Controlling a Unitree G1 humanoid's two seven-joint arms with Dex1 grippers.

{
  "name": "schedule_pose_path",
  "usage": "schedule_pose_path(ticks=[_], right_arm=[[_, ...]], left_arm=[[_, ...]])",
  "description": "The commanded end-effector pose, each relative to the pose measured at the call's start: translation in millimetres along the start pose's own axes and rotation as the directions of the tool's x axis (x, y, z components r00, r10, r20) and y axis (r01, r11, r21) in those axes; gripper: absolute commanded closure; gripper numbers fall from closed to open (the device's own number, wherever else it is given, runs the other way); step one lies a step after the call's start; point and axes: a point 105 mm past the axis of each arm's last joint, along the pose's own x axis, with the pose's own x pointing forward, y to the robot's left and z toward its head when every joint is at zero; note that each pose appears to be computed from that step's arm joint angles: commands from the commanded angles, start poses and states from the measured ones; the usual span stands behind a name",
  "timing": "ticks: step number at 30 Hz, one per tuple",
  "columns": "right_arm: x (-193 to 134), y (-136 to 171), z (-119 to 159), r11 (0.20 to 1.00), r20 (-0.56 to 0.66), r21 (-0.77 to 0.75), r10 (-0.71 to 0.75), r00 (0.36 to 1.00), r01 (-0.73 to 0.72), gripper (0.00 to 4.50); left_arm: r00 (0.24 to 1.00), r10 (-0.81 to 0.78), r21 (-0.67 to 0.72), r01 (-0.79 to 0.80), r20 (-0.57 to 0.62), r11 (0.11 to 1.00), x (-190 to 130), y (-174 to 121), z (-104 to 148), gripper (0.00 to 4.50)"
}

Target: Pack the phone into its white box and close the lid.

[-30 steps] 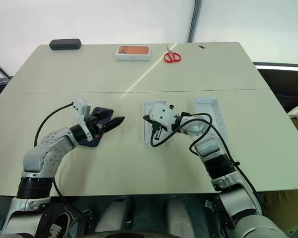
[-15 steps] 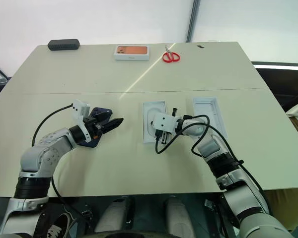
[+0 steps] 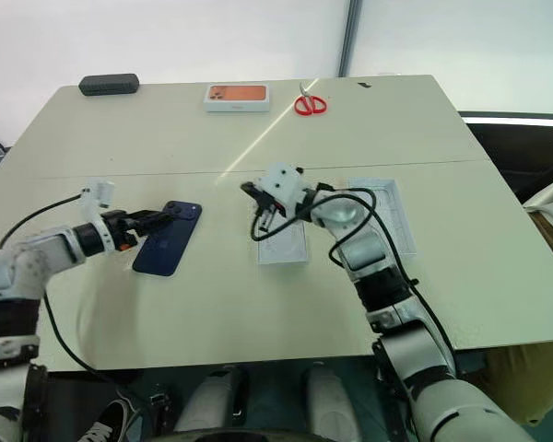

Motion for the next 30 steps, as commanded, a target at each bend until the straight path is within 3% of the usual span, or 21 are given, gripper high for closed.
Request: schedule_pose_path(ticks=[1, 5, 8, 13, 22, 30], right_arm=[[22, 28, 12, 0.992, -0.003, -0.064, 0.106, 0.994, -0.106, 4.48], [40, 51, 9, 0.981, -0.062, -0.087, 0.17, 0.983, -0.175, 4.48], [50, 65, -10, 0.967, -0.175, -0.113, 0.207, 0.962, -0.229, 4.48], [55, 76, -19, 0.955, -0.225, -0.101, 0.25, 0.942, -0.278, 4.48], [58, 86, -33, 0.955, -0.293, -0.06, 0.262, 0.919, -0.291, 4.48], [59, 79, -28, 0.957, -0.279, -0.104, 0.234, 0.931, -0.271, 4.48]], left_arm=[[1.0, 0.02, -0.024, -0.02, 0.001, 1.0, -17, 10, 11, 0.39], [0.998, 0.017, -0.078, -0.022, -0.063, 0.997, -20, 16, -3, 0.39], [0.989, -0.009, -0.101, -0.006, -0.146, 0.995, -19, 13, -21, 0.39], [0.96, -0.054, -0.114, 0.023, -0.276, 0.993, -15, 5, -48, 0.39], [0.952, -0.065, -0.13, 0.027, -0.299, 0.991, 1, 3, -65, 0.39], [0.918, -0.188, -0.21, 0.119, -0.348, 0.971, 19, -31, -90, 0.39]])
